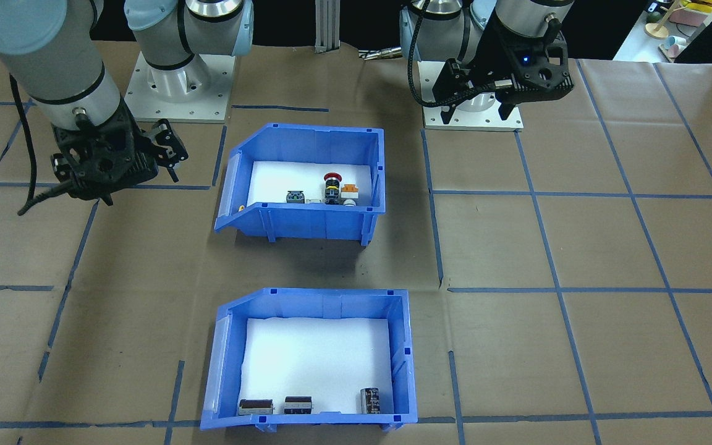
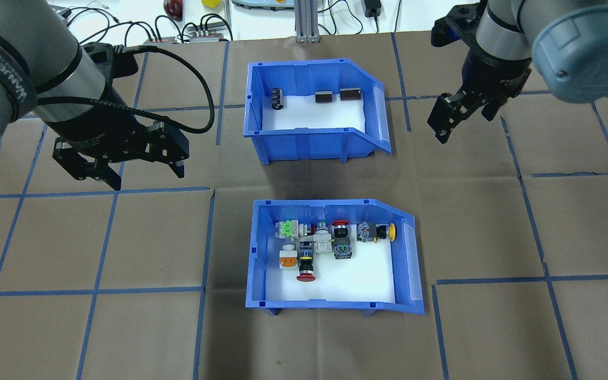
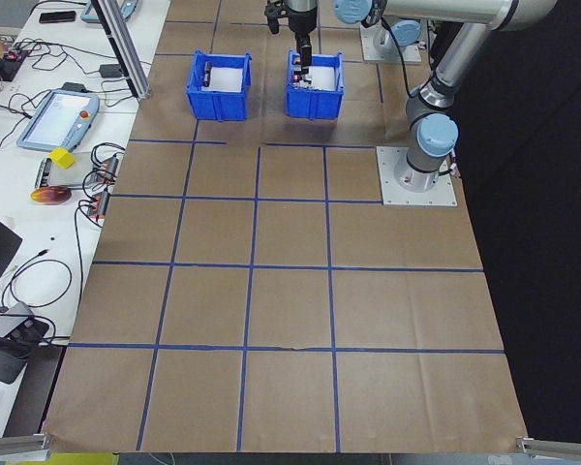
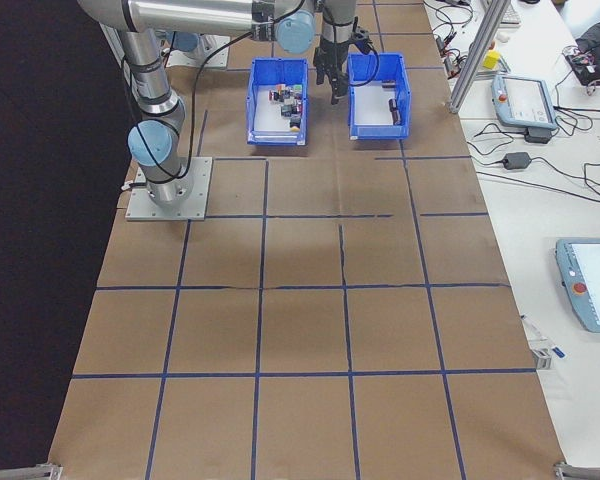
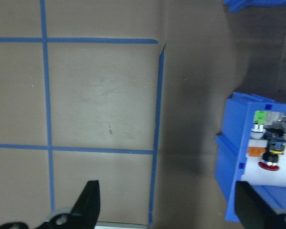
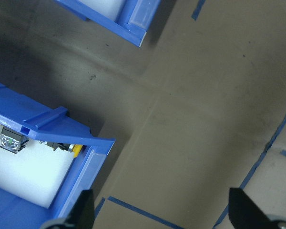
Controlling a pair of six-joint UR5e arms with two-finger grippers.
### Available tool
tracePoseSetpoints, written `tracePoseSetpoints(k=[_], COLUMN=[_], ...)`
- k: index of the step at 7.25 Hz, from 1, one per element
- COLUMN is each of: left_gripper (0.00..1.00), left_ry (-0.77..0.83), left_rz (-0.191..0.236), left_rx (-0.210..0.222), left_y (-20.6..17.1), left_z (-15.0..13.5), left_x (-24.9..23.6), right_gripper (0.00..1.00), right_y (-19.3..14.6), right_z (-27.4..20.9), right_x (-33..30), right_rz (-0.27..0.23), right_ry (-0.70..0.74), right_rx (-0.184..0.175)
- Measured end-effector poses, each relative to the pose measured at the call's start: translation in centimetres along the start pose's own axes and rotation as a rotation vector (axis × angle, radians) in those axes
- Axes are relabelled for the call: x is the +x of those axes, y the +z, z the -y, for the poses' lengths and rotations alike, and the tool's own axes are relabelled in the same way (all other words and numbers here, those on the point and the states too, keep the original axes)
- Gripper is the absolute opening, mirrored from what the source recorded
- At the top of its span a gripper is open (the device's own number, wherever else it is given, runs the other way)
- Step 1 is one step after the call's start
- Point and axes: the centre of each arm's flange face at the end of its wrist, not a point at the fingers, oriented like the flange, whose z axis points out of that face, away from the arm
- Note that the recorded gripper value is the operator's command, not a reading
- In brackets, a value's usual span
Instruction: Place button box in front
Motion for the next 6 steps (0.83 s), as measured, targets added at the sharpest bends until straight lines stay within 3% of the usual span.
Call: tracePoseSetpoints(k=[3, 6], left_gripper=[0.99, 0.99], left_ry=[-0.351, -0.75], left_rz=[-0.022, 0.028], left_rx=[-0.089, -0.153], left_y=[-0.4, 3.3], left_z=[-5.3, -10.5], left_x=[2.9, 7.7], right_gripper=[1.0, 1.0], right_y=[0.4, 1.7], right_z=[7.0, 14.4], right_x=[-1.3, -5.9], right_rz=[-0.014, -0.033], right_ry=[-0.447, -0.766], right_rx=[0.014, 0.016])
